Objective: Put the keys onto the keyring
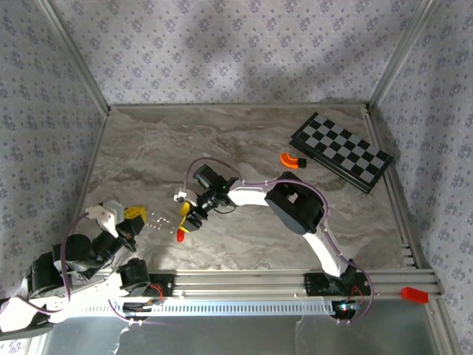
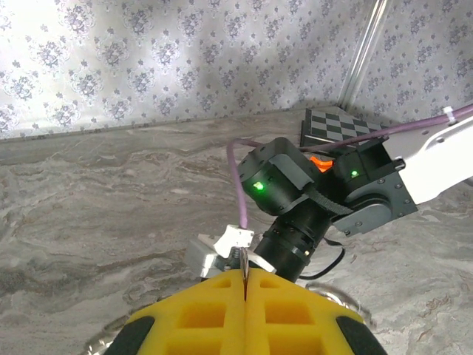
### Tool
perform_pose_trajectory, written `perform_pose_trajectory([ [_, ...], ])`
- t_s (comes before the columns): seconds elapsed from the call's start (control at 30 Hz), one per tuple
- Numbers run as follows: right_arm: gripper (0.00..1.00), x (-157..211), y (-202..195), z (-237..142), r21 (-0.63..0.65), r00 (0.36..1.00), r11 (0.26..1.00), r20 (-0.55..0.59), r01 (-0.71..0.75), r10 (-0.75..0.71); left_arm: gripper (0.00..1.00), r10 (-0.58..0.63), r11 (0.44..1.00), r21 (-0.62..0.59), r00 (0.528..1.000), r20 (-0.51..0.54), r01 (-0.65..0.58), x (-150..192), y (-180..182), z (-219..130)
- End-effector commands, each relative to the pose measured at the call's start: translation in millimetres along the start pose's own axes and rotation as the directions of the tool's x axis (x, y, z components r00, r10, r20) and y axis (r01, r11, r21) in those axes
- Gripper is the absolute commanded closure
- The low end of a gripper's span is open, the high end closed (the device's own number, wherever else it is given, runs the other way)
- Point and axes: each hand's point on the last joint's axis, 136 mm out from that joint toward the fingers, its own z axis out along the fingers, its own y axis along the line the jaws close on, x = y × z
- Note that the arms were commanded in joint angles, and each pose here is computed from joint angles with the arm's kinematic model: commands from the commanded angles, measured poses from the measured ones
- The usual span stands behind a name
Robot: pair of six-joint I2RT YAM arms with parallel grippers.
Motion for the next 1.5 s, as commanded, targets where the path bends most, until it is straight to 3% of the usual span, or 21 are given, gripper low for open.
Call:
perform_pose_trajectory([
  [0.0, 0.36, 3.2, 3.5, 10.0, -0.043, 0.999, 0.999, -0.030, 0.013, -0.014, 1.00, -0.026, 0.999, 0.042, 0.998, 0.062, 0.023, -17.3, -5.2, -5.6],
  [0.43, 0.50, 23.6, 1.4, 23.6, -0.033, 0.989, 0.998, -0.142, 0.046, -0.051, 1.00, -0.025, 0.999, 0.035, 0.998, 0.055, 0.023, -14.9, -4.0, -4.8],
  [0.8, 0.68, 31.0, -0.7, 22.9, -0.031, 0.985, 0.998, -0.164, 0.049, -0.053, 1.00, -0.027, 0.999, 0.022, 0.998, 0.048, 0.026, -12.8, -1.6, -4.6],
  [1.3, 0.75, 30.2, 14.0, 9.0, -0.026, 0.967, 0.992, -0.218, 0.127, -0.129, 1.00, -0.027, 1.000, 0.011, 0.999, 0.045, 0.026, -11.4, 0.3, -4.4],
  [1.47, 0.84, 30.2, 16.1, 5.6, -0.030, 0.965, 0.991, -0.222, 0.134, -0.137, 1.00, -0.029, 1.000, 0.005, 0.999, 0.045, 0.029, -11.8, 1.5, -4.7],
])
